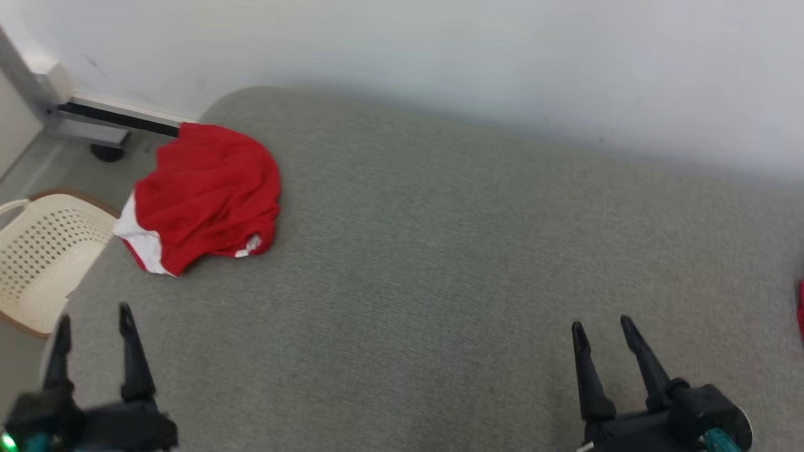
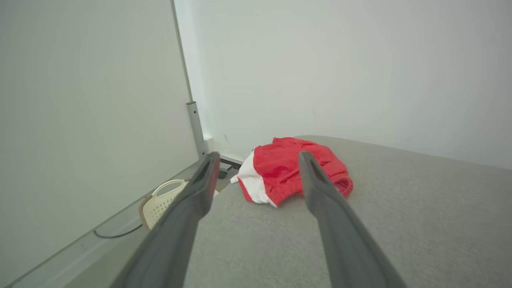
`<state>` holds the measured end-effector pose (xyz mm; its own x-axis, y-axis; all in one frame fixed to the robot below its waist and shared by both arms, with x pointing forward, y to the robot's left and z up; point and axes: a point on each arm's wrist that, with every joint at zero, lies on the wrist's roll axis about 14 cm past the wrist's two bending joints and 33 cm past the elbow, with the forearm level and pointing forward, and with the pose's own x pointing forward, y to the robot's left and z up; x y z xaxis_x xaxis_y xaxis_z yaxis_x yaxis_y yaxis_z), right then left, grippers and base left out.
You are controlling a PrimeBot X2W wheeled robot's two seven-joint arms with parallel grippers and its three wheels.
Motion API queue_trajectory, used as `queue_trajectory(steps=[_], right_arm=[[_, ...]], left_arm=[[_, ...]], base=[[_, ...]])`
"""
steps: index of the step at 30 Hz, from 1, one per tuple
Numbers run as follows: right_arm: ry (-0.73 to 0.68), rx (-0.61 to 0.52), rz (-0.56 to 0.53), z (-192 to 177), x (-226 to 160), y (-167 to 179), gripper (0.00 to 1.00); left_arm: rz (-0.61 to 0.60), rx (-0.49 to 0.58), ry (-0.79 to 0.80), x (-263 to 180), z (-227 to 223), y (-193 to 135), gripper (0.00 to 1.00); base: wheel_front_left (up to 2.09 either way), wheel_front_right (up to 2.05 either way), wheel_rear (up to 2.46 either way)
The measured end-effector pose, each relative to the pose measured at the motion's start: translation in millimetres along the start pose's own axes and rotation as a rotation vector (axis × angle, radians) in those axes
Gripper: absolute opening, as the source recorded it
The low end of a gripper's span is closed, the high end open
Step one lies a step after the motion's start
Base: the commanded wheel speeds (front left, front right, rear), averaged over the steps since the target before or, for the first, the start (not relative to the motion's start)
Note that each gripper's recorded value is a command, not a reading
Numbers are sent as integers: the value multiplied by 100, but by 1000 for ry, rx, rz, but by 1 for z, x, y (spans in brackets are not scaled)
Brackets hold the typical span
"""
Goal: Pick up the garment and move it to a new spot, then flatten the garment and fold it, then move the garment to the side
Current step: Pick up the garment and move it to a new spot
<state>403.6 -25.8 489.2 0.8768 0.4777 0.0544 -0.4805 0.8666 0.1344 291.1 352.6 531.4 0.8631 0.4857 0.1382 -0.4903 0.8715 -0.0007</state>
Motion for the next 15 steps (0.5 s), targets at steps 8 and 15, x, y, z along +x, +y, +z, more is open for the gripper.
queue_trajectory(steps=[8, 15], right_arm=[[-76, -10, -93, 17, 17, -41, 100], [-63, 4, -159, 6, 19, -70, 100]], left_arm=[[-44, -10, -75, 87, 20, -25, 100], [-100, 10, -5, 159, 2, -60, 100]], base=[[0, 0, 0], [0, 0, 0]])
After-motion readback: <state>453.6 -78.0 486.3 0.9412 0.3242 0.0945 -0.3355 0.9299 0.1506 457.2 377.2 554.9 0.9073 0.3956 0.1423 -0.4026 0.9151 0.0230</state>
